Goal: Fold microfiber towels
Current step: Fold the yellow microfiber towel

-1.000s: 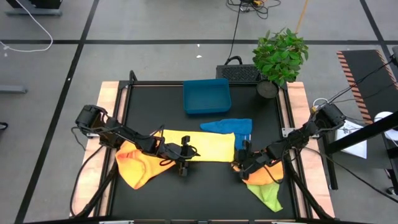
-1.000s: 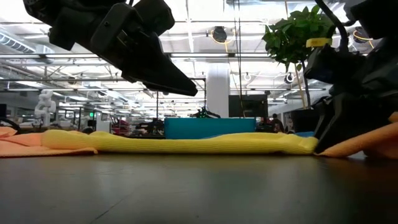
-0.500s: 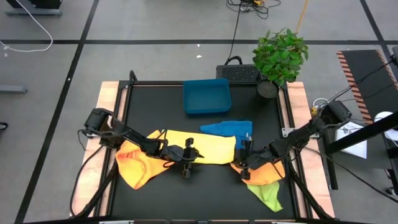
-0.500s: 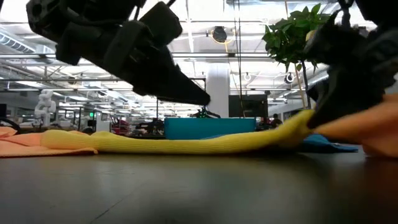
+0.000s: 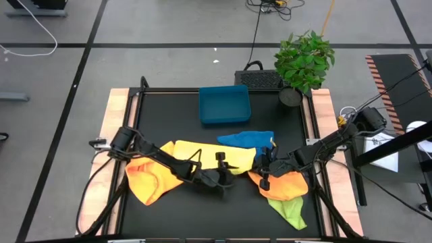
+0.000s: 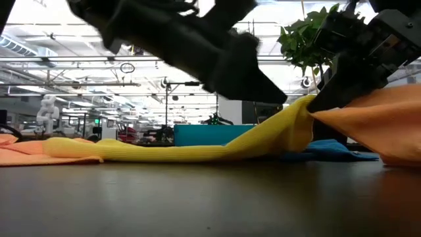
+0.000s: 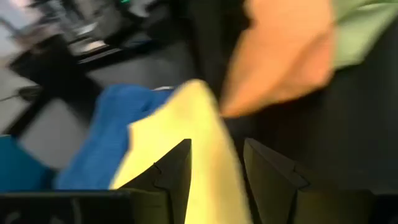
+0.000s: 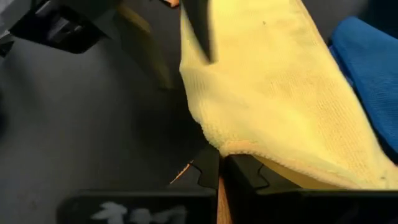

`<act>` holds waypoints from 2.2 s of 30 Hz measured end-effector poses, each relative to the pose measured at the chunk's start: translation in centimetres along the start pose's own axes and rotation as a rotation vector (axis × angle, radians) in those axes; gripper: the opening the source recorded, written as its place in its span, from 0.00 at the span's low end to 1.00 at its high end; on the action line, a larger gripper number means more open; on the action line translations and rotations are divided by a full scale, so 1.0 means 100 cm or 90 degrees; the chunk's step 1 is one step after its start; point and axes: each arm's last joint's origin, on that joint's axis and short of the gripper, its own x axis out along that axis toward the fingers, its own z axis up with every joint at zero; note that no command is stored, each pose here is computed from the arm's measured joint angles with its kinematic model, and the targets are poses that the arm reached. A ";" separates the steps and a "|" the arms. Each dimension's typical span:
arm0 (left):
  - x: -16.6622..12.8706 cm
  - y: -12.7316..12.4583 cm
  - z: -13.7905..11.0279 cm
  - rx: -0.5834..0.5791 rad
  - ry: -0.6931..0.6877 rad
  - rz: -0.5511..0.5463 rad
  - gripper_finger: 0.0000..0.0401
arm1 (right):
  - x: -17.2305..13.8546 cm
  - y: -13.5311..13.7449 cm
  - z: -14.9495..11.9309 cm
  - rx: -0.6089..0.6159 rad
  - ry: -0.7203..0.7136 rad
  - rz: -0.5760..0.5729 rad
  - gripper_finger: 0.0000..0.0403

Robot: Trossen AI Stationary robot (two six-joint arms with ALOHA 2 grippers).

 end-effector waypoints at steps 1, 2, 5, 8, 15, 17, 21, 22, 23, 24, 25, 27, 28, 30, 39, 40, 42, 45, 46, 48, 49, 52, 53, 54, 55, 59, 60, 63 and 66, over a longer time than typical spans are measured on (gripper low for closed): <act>0.003 0.000 0.004 0.001 0.004 0.008 0.37 | 0.000 0.000 0.000 0.000 0.000 0.001 0.01; 0.005 0.000 0.006 0.004 0.012 0.011 0.37 | 0.000 0.000 0.000 0.000 -0.001 0.002 0.01; 0.014 -0.002 0.011 0.008 0.021 0.013 0.37 | 0.000 0.000 0.000 0.000 -0.002 0.003 0.01; 0.021 -0.007 0.015 0.029 0.022 0.006 0.37 | 0.000 0.001 0.001 0.000 -0.004 0.005 0.01; 0.029 -0.010 0.019 0.038 0.029 0.020 0.37 | 0.000 0.001 0.001 -0.001 -0.006 0.006 0.01; 0.030 -0.008 0.019 0.038 0.030 0.027 0.37 | 0.000 0.001 0.001 -0.001 -0.006 0.006 0.01; 0.032 -0.003 0.015 0.032 0.054 0.034 0.37 | 0.000 0.001 0.001 -0.001 -0.008 0.007 0.01; 0.032 -0.002 0.014 0.030 0.059 0.035 0.37 | 0.000 0.001 0.001 -0.001 -0.007 0.008 0.01; 0.033 0.000 0.014 0.027 0.062 0.036 0.37 | 0.000 0.001 0.001 0.000 -0.006 0.011 0.01; 0.034 0.001 0.013 0.021 0.062 0.038 0.37 | 0.000 0.002 0.002 0.000 -0.006 0.017 0.01; 0.034 0.002 0.013 0.017 0.063 0.040 0.37 | 0.000 0.002 0.002 0.001 -0.007 0.018 0.01; 0.035 0.003 0.012 0.018 0.068 0.041 0.37 | 0.000 0.002 0.002 0.000 -0.010 0.020 0.01; 0.035 0.003 0.012 0.018 0.068 0.041 0.37 | 0.000 0.002 0.002 0.000 -0.009 0.020 0.01; 0.035 0.003 0.013 0.024 0.067 0.041 0.36 | 0.000 0.002 0.002 0.001 -0.009 0.020 0.01; 0.034 0.001 0.013 0.036 0.062 0.000 0.11 | 0.000 0.002 0.002 -0.001 -0.009 0.020 0.01; 0.035 0.001 0.013 0.039 0.063 -0.001 0.06 | 0.000 0.002 0.002 -0.001 -0.009 0.021 0.01; 0.034 0.001 0.011 0.048 0.070 -0.004 0.02 | 0.000 0.002 0.002 -0.009 -0.006 0.026 0.01; 0.034 0.000 0.010 0.057 0.080 -0.010 0.02 | 0.000 0.004 0.001 -0.025 0.015 0.058 0.03; 0.034 0.000 0.009 0.060 0.084 -0.012 0.01 | -0.001 0.004 0.000 -0.027 0.023 0.064 0.05; 0.033 0.000 0.007 0.067 0.098 -0.014 0.01 | -0.002 0.006 -0.004 -0.034 0.047 0.075 0.09; 0.033 0.000 0.005 0.071 0.106 -0.015 0.01 | -0.002 0.007 -0.006 -0.041 0.057 0.075 0.11; 0.033 0.000 0.001 0.079 0.131 -0.018 0.01 | -0.005 0.009 -0.014 -0.053 0.094 0.068 0.19; 0.032 0.000 0.000 0.079 0.140 -0.019 0.01 | -0.005 0.009 -0.017 -0.053 0.107 0.063 0.22; 0.032 -0.001 -0.001 0.080 0.148 -0.022 0.01 | -0.006 0.009 -0.019 -0.050 0.119 0.058 0.24; 0.032 -0.001 -0.002 0.079 0.152 -0.029 0.01 | -0.007 0.009 -0.022 -0.047 0.132 0.053 0.27; 0.026 -0.005 0.001 0.075 0.153 -0.070 0.00 | -0.010 0.005 -0.031 -0.031 0.184 0.012 0.36; 0.024 -0.006 0.004 0.073 0.148 -0.083 0.00 | -0.010 0.003 -0.033 -0.029 0.195 -0.009 0.37; 0.009 -0.007 0.016 0.079 0.155 -0.106 0.00 | -0.014 -0.005 -0.041 -0.020 0.236 -0.081 0.38; -0.010 -0.007 0.028 0.089 0.170 -0.111 0.00 | -0.016 -0.010 -0.045 -0.020 0.252 -0.121 0.38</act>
